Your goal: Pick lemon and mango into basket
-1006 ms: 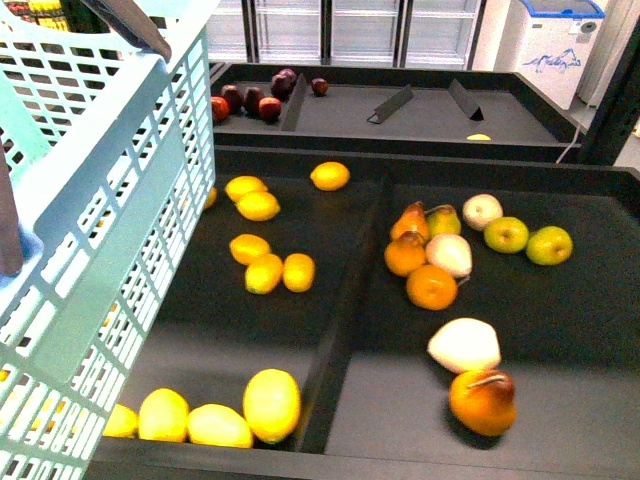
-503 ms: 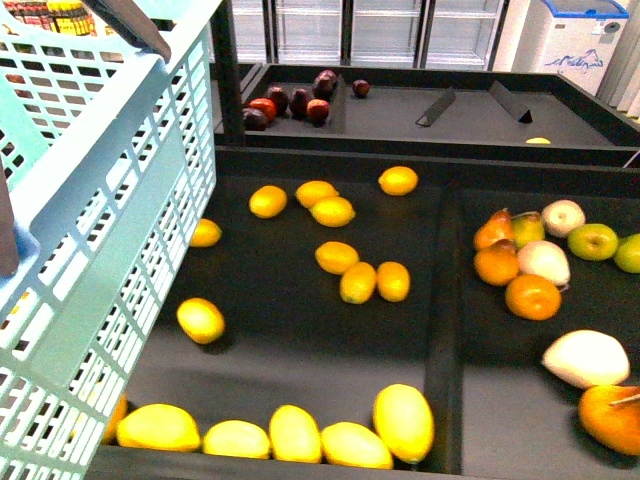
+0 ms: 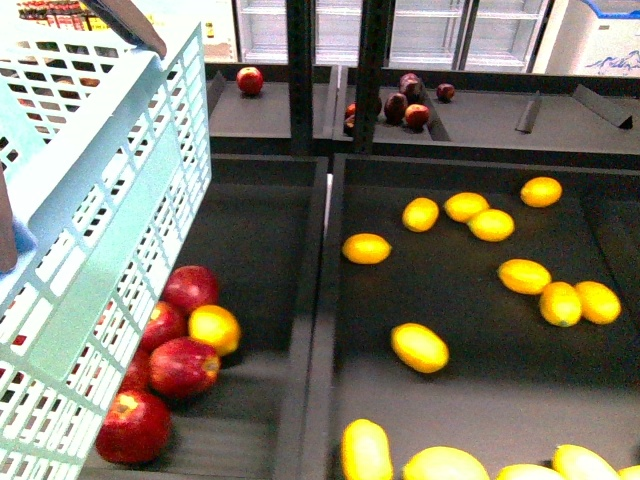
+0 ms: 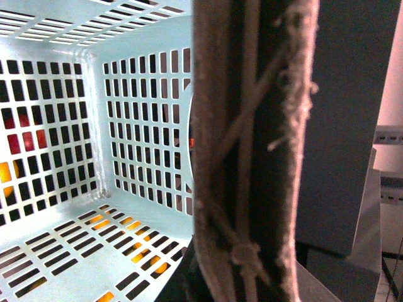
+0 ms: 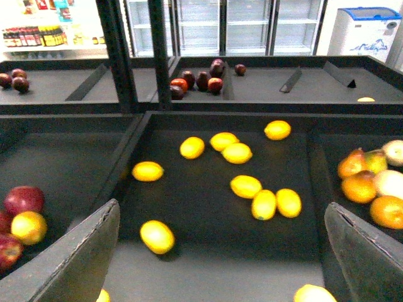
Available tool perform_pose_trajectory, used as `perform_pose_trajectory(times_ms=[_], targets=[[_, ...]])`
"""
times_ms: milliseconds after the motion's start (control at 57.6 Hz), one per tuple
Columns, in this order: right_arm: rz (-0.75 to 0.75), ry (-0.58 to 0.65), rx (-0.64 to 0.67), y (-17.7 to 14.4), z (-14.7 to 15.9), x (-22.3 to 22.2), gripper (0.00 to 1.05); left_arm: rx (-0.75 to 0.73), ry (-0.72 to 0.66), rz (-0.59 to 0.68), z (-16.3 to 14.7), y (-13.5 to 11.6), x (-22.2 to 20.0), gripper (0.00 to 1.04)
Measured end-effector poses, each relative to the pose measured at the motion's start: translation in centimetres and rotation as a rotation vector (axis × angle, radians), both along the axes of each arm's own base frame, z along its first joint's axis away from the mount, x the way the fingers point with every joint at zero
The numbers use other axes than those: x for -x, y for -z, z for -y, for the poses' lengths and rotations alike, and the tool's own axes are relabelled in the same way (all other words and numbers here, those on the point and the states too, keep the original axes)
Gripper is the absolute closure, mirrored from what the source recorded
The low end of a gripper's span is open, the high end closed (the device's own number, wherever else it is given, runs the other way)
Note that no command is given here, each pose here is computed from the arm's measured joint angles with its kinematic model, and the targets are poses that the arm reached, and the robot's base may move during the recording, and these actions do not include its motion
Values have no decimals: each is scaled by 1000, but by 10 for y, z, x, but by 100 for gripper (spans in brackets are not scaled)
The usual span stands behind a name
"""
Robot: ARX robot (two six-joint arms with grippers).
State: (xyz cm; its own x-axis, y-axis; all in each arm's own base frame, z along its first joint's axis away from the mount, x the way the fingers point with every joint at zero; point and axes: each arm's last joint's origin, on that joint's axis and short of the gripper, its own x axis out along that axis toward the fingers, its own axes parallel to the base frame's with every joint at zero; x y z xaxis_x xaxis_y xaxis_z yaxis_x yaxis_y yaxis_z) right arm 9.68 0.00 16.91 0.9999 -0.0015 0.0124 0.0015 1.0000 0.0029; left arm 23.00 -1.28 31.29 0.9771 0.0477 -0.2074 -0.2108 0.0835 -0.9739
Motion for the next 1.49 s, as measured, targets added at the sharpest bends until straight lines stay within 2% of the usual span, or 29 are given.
perform_pose_trajectory(times_ms=[711,885,972,1006,1041,1058,1093,1128,1267,1336,1423,1492], targets=[[0,-7,0,0,0,0,9,-4,3,0,0,0,0,100],[0,-4,0,0,0,0,9,-27,-38,-1,-4,0,0,100],[0,-3,0,0,0,0,9,-20,-9,-1,-2,0,0,100],[0,-3,0,0,0,0,9,-45,2,-50,0,1,-2,100],[0,-3,0,0,0,0,9,-133,40,-231,3,-4,-10,100],[0,-4,0,0,0,0,9,-234,91,-330,4,-8,-17,100],[1,-4,0,0,0,0,9,-386,195,-455,6,-13,-30,100],[0,-3,0,0,0,0,9,-505,295,-510,9,-14,-46,100],[0,-1,0,0,0,0,9,-682,437,-495,23,-18,-95,100],[0,-1,0,0,0,0,9,-761,470,-417,33,-36,-131,100],[0,-1,0,0,0,0,9,-752,574,-317,59,-46,-176,100],[0,-1,0,0,0,0,9,-681,666,-299,94,-35,-205,100]])
